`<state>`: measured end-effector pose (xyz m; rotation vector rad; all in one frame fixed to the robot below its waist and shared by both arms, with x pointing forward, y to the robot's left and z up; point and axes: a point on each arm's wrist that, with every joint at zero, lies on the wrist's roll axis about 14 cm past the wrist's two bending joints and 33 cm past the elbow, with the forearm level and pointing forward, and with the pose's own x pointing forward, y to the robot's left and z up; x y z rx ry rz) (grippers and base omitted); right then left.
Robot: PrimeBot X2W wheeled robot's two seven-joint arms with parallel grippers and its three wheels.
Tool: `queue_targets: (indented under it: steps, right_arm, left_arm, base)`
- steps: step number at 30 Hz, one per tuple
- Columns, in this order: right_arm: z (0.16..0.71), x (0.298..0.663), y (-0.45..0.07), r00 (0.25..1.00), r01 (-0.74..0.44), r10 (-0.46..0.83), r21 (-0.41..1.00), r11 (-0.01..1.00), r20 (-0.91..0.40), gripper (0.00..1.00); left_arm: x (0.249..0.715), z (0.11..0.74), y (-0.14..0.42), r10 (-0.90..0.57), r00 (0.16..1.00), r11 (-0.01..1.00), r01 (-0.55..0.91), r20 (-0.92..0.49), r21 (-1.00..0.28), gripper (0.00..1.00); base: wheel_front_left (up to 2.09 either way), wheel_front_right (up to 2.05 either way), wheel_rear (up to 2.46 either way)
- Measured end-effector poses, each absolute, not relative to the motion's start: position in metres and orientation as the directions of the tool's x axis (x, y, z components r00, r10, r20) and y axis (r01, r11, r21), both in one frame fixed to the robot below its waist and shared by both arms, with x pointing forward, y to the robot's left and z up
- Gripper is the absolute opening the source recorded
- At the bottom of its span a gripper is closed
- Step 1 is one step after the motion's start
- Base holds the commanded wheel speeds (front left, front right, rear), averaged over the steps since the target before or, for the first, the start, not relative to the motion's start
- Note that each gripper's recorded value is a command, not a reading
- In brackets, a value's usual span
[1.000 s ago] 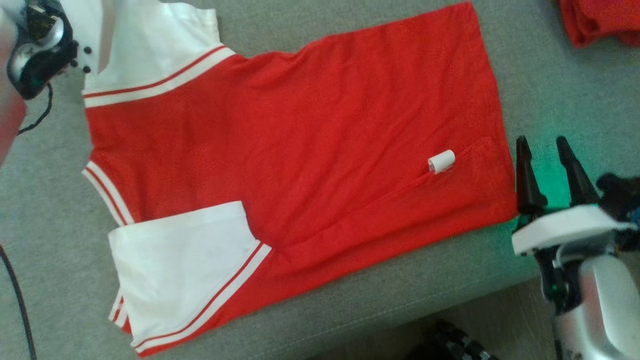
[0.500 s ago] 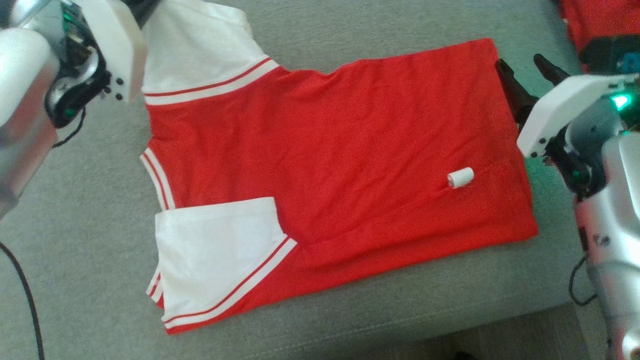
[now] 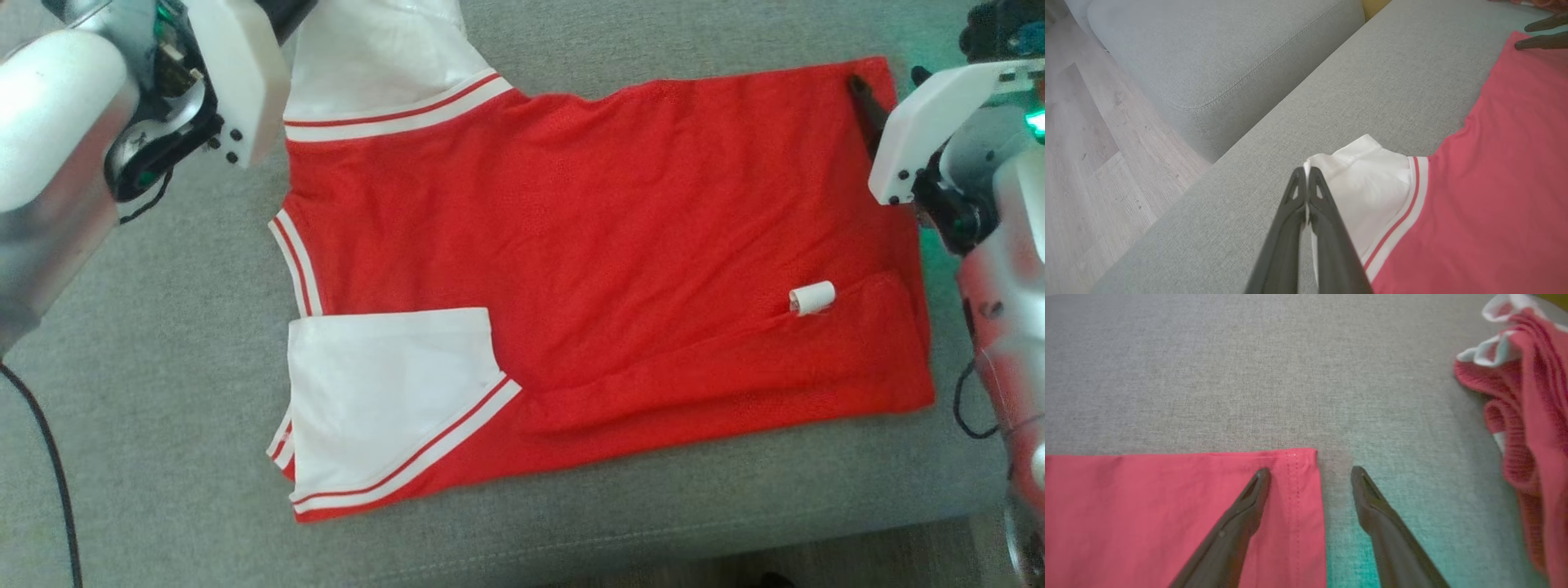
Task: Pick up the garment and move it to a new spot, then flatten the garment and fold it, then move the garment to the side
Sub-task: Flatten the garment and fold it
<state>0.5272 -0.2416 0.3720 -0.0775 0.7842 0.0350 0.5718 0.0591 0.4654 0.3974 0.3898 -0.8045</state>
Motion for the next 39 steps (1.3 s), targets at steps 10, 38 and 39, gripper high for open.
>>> queue_targets:
  steps: [10,38,39]
  right_arm:
    - [0.371,0.537,-0.237,0.695,-0.136,-0.016,-0.153,0.979,-0.719,0.79]
    - [0.385,0.546,-0.238,0.738,-0.105,-0.017,-0.14,0.985,-0.674,0.0]
    - [0.389,0.548,-0.238,0.751,-0.093,-0.015,-0.128,0.987,-0.66,0.0]
  left_arm:
    - [0.569,0.463,0.067,-0.6,0.63,0.623,0.754,-0.493,0.206,0.0]
    - [0.569,0.479,0.066,-0.621,0.653,0.613,0.749,-0.433,0.251,0.0]
    - [0.57,0.483,0.068,-0.622,0.662,0.616,0.743,-0.418,0.26,0.0]
  base:
    - [0.0,0.0,0.0]
    - [0.0,0.0,0.0]
    - [0.0,0.0,0.0]
